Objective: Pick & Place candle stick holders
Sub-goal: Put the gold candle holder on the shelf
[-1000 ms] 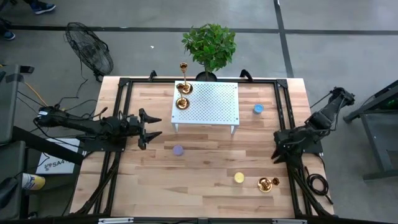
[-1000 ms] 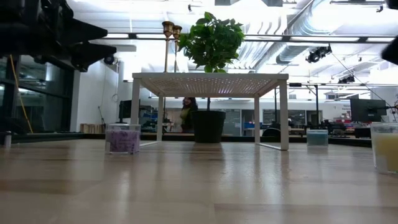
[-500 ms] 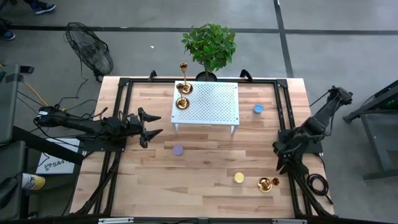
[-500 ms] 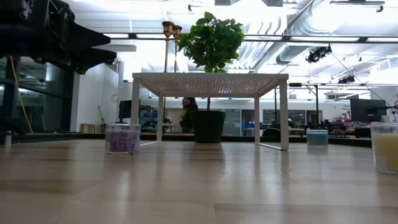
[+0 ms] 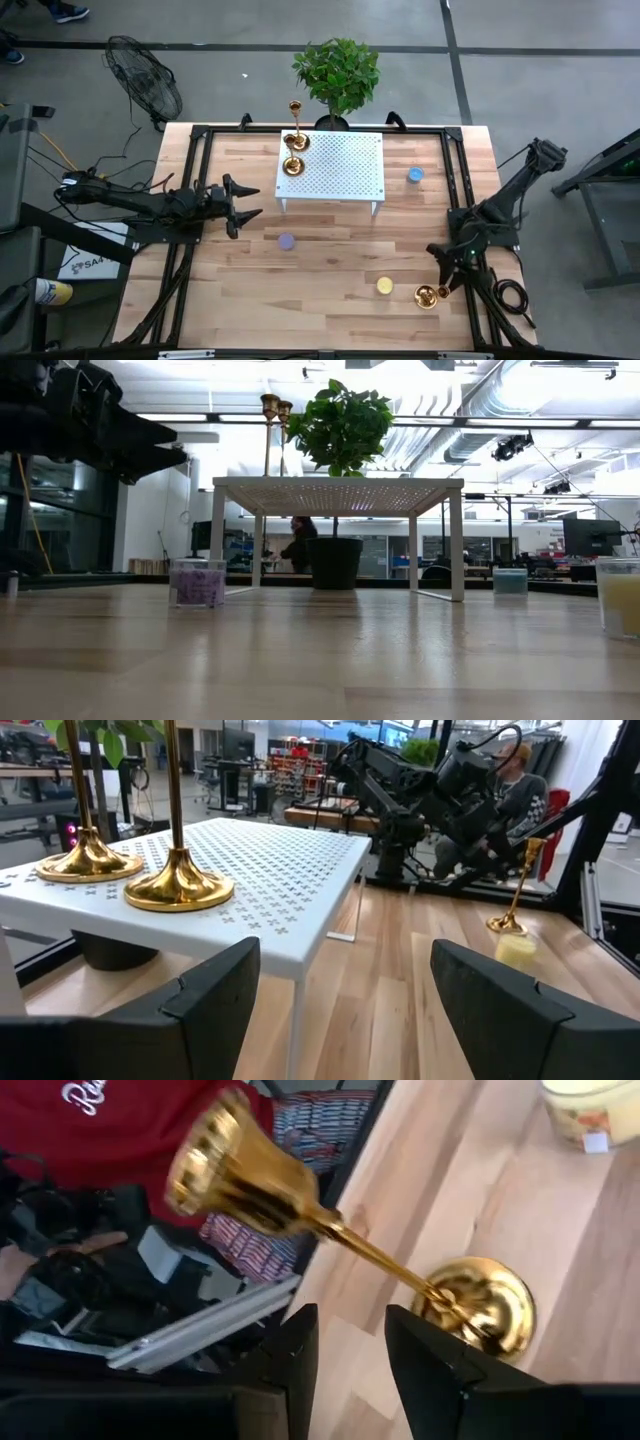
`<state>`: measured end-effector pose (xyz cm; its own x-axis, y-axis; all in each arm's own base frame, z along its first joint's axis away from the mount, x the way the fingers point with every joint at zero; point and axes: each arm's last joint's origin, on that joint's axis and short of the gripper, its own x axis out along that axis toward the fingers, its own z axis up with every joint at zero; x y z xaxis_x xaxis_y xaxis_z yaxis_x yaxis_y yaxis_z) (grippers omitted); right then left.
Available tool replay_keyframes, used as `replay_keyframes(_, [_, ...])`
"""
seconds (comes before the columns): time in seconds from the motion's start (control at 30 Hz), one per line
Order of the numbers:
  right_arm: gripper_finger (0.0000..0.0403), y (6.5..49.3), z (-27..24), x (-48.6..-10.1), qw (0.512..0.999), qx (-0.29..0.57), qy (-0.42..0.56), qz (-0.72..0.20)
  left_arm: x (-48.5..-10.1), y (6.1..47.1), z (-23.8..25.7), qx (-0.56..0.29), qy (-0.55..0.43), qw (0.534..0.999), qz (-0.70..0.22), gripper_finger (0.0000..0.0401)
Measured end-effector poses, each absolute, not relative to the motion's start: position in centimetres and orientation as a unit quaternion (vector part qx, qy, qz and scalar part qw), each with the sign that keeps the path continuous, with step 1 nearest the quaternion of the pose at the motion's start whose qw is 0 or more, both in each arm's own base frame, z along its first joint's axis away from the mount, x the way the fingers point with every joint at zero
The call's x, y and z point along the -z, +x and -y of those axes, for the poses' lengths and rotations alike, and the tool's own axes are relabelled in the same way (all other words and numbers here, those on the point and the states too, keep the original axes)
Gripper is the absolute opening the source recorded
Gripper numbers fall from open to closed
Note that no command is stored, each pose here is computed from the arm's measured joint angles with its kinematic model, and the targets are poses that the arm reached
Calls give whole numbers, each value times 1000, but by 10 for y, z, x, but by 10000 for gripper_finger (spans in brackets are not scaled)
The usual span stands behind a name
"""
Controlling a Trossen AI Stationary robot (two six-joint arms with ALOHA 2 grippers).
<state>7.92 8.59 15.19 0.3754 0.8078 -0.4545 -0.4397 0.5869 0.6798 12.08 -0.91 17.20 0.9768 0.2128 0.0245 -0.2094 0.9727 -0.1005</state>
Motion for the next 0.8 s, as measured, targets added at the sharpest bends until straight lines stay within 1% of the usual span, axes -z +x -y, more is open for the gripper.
replay_keyframes(0.13, [114,79,-85,-147,806,-389,212,-393,-172,121,9,-106,-48,993,16,292])
replay_keyframes(0.33, [114,81,-85,-149,836,-390,165,-350,-170,121,9,-107,-45,993,6,291])
replay_keyframes(0.67, [114,75,-91,-149,849,-394,127,-330,-170,121,9,-107,-46,993,6,291])
replay_keyframes(0.8, [114,73,-95,-152,859,-391,119,-309,-170,121,9,-107,-46,993,6,291])
